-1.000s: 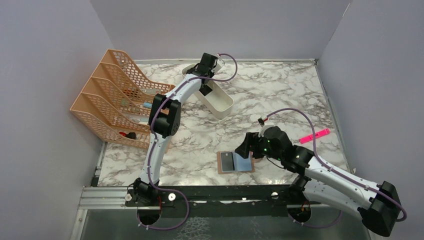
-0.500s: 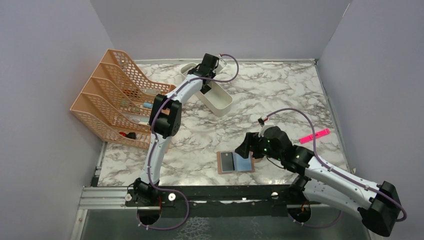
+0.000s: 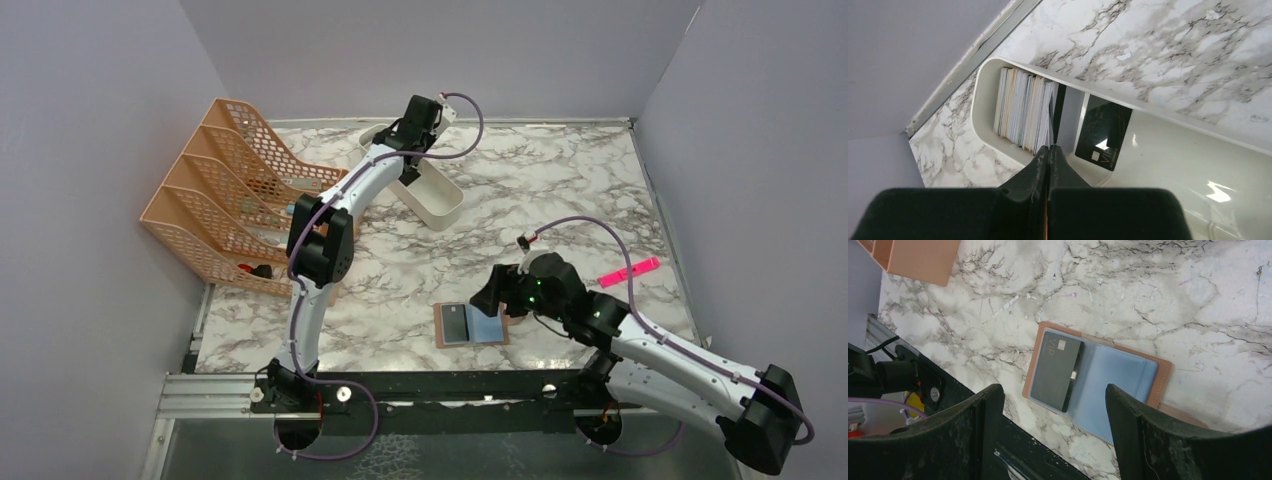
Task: Put the credit cards into the card holder
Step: Pick up the credit card from the storage box, then insert the credit card into the card holder.
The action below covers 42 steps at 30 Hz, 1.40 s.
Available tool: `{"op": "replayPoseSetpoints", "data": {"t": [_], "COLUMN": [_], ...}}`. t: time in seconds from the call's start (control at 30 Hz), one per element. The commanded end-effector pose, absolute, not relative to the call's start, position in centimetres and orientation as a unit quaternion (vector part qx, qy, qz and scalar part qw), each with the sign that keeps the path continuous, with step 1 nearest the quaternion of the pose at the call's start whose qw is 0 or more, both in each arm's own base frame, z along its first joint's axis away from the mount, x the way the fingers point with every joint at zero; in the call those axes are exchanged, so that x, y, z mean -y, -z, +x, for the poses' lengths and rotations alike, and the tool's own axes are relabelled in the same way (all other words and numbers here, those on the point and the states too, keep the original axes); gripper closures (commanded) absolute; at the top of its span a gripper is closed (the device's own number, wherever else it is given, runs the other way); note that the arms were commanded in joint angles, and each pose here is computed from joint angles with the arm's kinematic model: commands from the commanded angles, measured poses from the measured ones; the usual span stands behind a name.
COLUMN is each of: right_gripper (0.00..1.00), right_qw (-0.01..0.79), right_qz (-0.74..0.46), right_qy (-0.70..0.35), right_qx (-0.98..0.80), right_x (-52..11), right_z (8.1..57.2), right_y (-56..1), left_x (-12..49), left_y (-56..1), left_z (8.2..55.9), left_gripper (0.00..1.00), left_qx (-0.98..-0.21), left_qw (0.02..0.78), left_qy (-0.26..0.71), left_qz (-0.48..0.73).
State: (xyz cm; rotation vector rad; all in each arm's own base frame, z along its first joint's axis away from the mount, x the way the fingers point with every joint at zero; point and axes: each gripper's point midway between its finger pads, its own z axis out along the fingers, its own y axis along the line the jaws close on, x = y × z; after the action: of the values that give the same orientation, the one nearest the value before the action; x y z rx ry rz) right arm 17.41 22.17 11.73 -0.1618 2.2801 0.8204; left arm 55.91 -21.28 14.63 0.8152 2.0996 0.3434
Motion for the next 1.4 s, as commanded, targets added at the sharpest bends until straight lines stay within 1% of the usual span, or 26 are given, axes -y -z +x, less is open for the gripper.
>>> {"op": "replayPoseSetpoints", "data": {"t": [0.0, 0.17, 0.3, 0.5, 0.57, 0.7, 0.9, 1.17, 1.37], "right_gripper": [0.21, 0.22, 0.22, 0.22, 0.22, 0.22, 0.22, 0.22, 0.22], "right_qw": [0.352, 0.341, 0.332, 0.318, 0.309, 0.296, 0.289, 0.286, 0.274], "right_qz": [-0.063, -0.054, -0.043, -0.026, -0.018, -0.011, 0.008, 0.004, 0.001], "right_qy": [-0.336, -0.353, -0.366, -0.364, -0.36, -0.353, -0.334, -0.338, -0.328], "right_qx": [-0.871, -0.87, -0.868, -0.875, -0.88, -0.888, -0.897, -0.897, -0.904], "right_x": [-22.6, -22.9, -22.9, -22.8, -22.8, -23.0, -22.6, -22.4, -22.3], "right_z": [17.1, 16.6, 16.1, 15.9, 15.9, 15.9, 16.2, 15.7, 15.4], "right_y": [-12.5, -12.7, -12.4, -11.8, -11.4, -10.7, -9.3, -8.3, -7.3], "left_x": [22.0, 23.3, 25.5, 28.1, 28.7, 29.7, 28.6, 28.1, 28.0], "left_y": [-19.3, -22.4, -24.5, -25.6, -25.0, -25.2, -22.4, -18.0, -16.2], "left_z": [54.0, 51.5, 48.5, 42.6, 40.3, 36.0, 30.8, 25.1, 23.8], "left_gripper": [1.0, 1.0, 1.0, 1.0, 1.0, 1.0, 1.0, 1.0, 1.0], "left_qx": [-0.84, -0.848, -0.85, -0.854, -0.854, -0.836, -0.845, -0.849, -0.853], "left_qw": [0.453, 0.472, 0.472, 0.424, 0.399, 0.365, 0.316, 0.27, 0.264], "left_qy": [-0.096, -0.013, 0.093, 0.246, 0.294, 0.39, 0.427, 0.454, 0.449], "left_qz": [0.283, 0.24, 0.212, 0.176, 0.157, 0.125, 0.07, 0.029, 0.034]}}
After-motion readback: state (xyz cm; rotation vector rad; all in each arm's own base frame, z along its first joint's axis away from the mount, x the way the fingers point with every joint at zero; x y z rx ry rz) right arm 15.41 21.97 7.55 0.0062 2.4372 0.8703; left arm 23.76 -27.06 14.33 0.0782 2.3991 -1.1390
